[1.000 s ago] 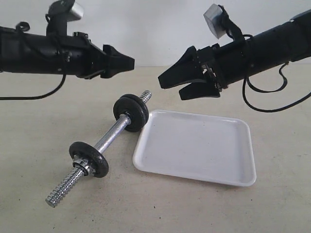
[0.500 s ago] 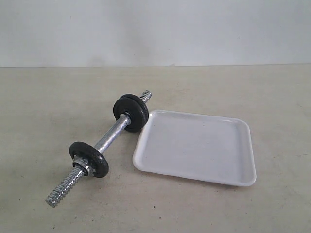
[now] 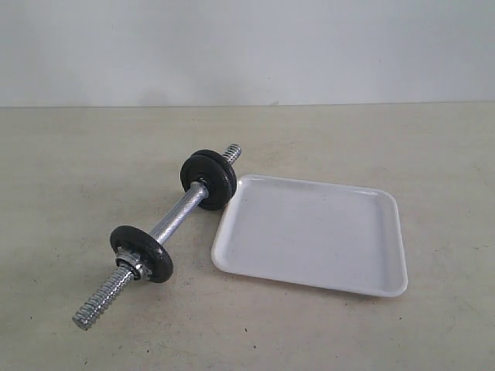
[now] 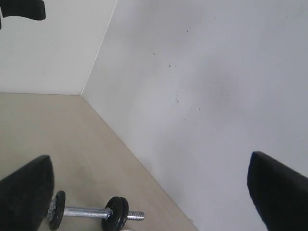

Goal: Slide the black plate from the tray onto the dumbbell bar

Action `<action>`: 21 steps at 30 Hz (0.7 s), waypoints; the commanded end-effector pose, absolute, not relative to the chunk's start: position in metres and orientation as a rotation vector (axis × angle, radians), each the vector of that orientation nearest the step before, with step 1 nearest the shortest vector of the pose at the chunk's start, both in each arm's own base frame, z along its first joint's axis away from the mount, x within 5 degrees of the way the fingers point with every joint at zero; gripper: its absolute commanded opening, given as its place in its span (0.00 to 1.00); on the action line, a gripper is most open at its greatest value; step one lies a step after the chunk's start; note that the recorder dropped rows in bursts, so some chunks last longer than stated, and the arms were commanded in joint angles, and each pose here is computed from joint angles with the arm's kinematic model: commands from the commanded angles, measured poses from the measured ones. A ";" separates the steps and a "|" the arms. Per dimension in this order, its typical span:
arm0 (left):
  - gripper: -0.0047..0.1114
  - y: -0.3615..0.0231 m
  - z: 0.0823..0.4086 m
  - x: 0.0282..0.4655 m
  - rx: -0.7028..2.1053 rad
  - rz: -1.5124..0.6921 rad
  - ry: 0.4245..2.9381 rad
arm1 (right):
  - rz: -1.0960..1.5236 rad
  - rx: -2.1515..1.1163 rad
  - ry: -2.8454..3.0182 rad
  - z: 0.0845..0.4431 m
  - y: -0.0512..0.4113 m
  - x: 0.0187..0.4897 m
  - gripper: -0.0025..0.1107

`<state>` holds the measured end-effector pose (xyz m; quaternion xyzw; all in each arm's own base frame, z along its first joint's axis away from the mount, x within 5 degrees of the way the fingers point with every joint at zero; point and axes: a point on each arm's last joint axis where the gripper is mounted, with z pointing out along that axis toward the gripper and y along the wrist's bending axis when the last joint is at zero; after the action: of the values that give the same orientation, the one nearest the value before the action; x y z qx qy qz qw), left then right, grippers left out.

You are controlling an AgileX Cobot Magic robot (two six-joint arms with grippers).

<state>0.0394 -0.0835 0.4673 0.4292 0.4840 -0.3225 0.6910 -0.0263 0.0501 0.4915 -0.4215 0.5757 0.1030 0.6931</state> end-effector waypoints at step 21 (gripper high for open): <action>0.08 -0.065 0.443 -0.041 1.112 -0.722 1.173 | 0.698 -0.849 1.283 0.468 0.051 -0.128 0.94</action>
<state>-0.0414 -0.0658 0.4472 0.4892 0.4930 -0.3180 0.6454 -0.1215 0.0485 0.4667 -0.3783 0.5767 0.2733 0.6706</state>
